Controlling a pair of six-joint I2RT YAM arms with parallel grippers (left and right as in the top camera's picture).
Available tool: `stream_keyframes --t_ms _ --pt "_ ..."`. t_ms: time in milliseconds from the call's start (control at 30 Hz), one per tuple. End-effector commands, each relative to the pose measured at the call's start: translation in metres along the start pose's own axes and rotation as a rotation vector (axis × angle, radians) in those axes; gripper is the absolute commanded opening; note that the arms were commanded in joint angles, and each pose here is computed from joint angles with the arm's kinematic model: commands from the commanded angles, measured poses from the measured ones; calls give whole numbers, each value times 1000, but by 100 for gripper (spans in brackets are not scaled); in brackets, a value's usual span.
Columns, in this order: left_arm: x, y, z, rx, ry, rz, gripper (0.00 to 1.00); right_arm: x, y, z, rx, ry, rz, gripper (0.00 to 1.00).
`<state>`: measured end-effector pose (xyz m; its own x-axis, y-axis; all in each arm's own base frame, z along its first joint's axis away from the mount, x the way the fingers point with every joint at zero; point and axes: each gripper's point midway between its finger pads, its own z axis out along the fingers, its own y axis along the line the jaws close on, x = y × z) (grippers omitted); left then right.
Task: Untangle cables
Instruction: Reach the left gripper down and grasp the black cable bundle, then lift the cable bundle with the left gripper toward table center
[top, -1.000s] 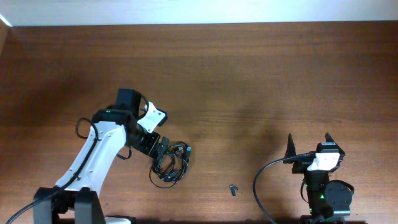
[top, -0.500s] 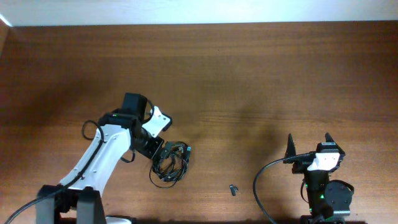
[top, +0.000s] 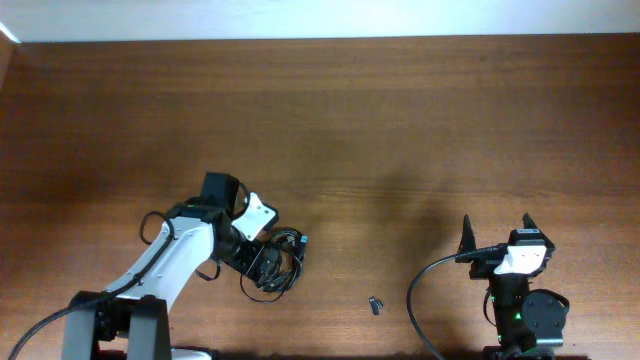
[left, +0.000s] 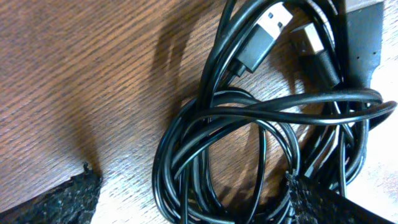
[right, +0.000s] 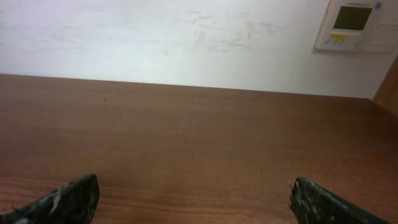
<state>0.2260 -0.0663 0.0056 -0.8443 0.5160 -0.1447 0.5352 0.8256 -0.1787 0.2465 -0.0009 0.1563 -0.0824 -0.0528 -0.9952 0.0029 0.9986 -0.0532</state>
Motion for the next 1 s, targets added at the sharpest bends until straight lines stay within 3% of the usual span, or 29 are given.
stream_keyframes --t_ms 0,100,200,333,367,400,433,500,567,633,767,967 --pt "3 -3 4 13 4 -5 99 3 0 0 7 7 0 99" --pt "7 13 4 -80 29 -79 73 3 0 0 7 7 0 99" --pt "6 14 4 -81 24 -78 72 3 0 0 7 7 0 99" --pt "5 15 8 -80 26 -78 64 3 0 0 7 7 0 99" --pt "6 15 10 -77 32 -83 55 3 0 0 7 7 0 99" --pt "6 15 12 -74 39 -84 30 3 0 0 7 7 0 99" --pt "8 15 14 -70 48 -85 24 3 0 0 7 7 0 99" --pt "8 13 19 -50 54 -87 26 3 0 0 7 7 0 99" --pt "9 13 22 -47 64 -89 10 3 0 0 7 7 0 99" --pt "9 14 22 -48 60 -89 0 3 0 0 7 7 0 99" --pt "3 15 19 -54 46 -86 0 3 0 0 7 7 0 99" --pt "-79 25 -34 -90 -186 -22 0 3 0 0 7 7 0 99"
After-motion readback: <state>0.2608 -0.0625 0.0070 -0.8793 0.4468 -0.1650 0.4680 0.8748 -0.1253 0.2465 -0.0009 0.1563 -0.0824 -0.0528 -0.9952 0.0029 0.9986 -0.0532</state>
